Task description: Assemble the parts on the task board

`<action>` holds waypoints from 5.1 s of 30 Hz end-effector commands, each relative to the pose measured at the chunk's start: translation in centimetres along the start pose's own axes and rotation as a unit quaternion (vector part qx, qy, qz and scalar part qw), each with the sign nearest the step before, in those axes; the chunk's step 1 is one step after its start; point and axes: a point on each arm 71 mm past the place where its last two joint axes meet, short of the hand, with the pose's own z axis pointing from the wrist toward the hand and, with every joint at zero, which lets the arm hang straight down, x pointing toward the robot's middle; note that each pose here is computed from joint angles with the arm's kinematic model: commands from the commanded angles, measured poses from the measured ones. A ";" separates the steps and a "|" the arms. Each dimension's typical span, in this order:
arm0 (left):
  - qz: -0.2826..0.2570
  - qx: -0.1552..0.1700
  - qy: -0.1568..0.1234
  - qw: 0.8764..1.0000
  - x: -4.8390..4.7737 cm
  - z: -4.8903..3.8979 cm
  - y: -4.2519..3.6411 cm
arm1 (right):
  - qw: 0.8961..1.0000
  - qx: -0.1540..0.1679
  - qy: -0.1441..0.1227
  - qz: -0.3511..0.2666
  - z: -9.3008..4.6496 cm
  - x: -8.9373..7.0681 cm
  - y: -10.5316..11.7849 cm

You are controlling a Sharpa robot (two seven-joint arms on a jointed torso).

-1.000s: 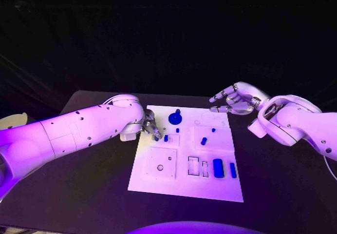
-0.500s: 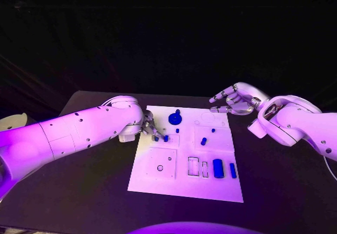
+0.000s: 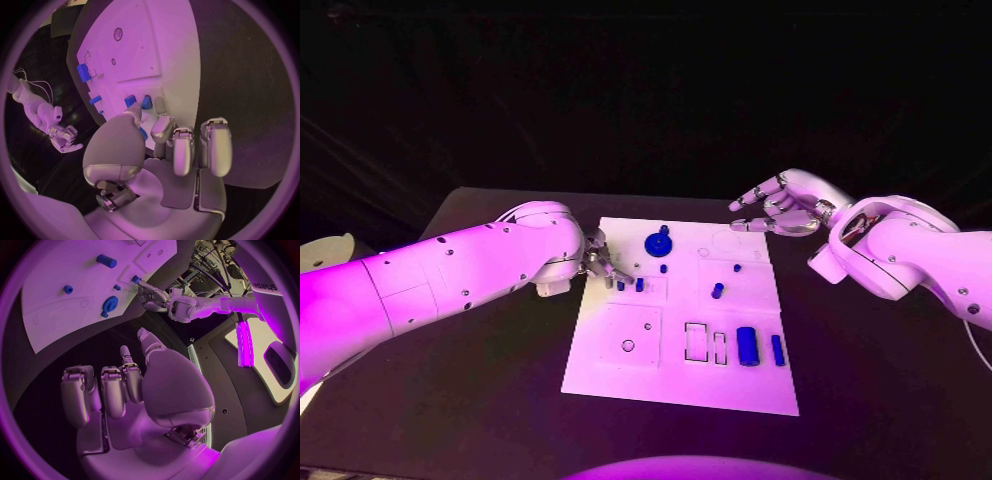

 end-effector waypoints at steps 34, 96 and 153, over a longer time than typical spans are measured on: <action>0.032 0.304 -0.181 0.935 -1.38 -0.96 -6.39 | 1.000 -0.004 0.005 -0.001 0.1 0.2 0.1; 0.132 0.223 -0.115 0.959 1.91 2.63 -8.71 | 1.000 -0.009 0.011 0.001 0.3 0.5 0.4; 0.020 0.212 -0.153 0.965 -1.47 -0.69 -2.32 | 1.000 -0.006 0.011 0.001 0.3 0.4 0.2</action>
